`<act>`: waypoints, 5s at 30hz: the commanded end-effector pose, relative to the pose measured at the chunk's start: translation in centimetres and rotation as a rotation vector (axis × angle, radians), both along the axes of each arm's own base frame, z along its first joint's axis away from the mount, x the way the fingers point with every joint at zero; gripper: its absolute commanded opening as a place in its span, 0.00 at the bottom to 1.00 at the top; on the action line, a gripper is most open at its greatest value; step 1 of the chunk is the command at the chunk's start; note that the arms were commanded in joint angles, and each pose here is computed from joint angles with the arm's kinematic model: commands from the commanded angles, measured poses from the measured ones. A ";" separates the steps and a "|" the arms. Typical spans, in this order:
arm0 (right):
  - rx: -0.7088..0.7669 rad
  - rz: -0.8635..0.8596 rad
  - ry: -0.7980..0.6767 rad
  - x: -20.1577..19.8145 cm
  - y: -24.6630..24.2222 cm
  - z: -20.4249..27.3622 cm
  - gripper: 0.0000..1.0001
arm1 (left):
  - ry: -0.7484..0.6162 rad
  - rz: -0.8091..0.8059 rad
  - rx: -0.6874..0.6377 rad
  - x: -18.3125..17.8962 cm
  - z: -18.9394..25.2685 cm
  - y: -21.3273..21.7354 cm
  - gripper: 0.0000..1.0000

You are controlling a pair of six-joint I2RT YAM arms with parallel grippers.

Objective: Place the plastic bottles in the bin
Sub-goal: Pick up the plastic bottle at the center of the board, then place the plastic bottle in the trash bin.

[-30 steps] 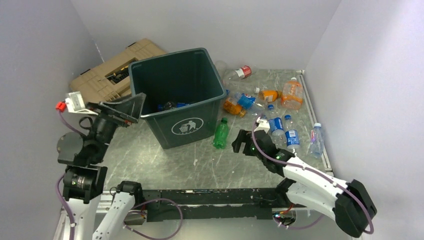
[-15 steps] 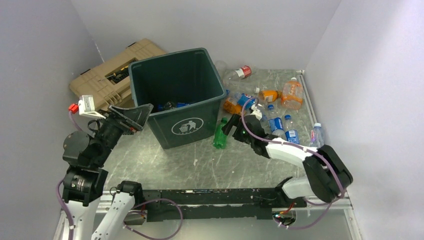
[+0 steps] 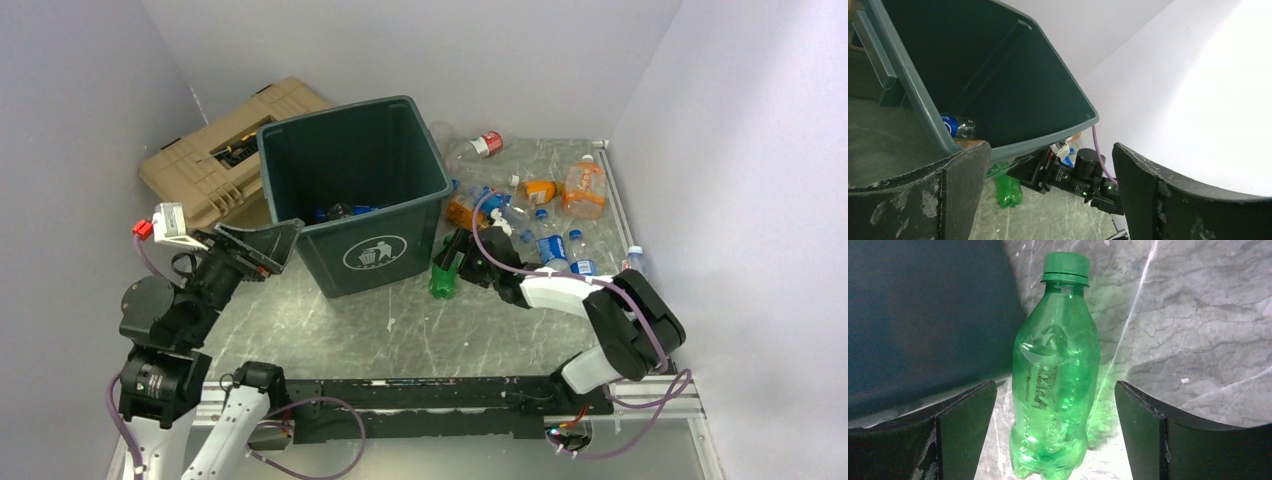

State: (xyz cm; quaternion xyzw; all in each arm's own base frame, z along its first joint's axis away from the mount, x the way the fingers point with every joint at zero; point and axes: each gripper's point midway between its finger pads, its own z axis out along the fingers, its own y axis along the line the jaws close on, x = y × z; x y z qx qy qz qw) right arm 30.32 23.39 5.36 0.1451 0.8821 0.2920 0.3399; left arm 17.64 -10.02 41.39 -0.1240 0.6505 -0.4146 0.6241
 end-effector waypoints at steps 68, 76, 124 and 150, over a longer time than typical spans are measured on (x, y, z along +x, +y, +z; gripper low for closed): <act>0.111 0.435 -1.125 -13.7 0.7 38.9 0.46 | -0.327 -0.723 0.222 4.5 11.5 -19.2 0.99; 0.144 0.455 -1.158 -14.0 3.5 39.9 0.46 | -0.323 -0.776 0.199 3.9 10.8 -19.7 0.99; 0.146 0.425 -1.105 -13.1 4.7 39.0 0.95 | -0.282 -0.747 0.163 3.3 10.1 -19.5 0.00; -0.189 0.015 -0.741 -10.4 -7.5 25.9 1.00 | -0.488 0.159 0.759 12.9 16.2 -7.3 0.00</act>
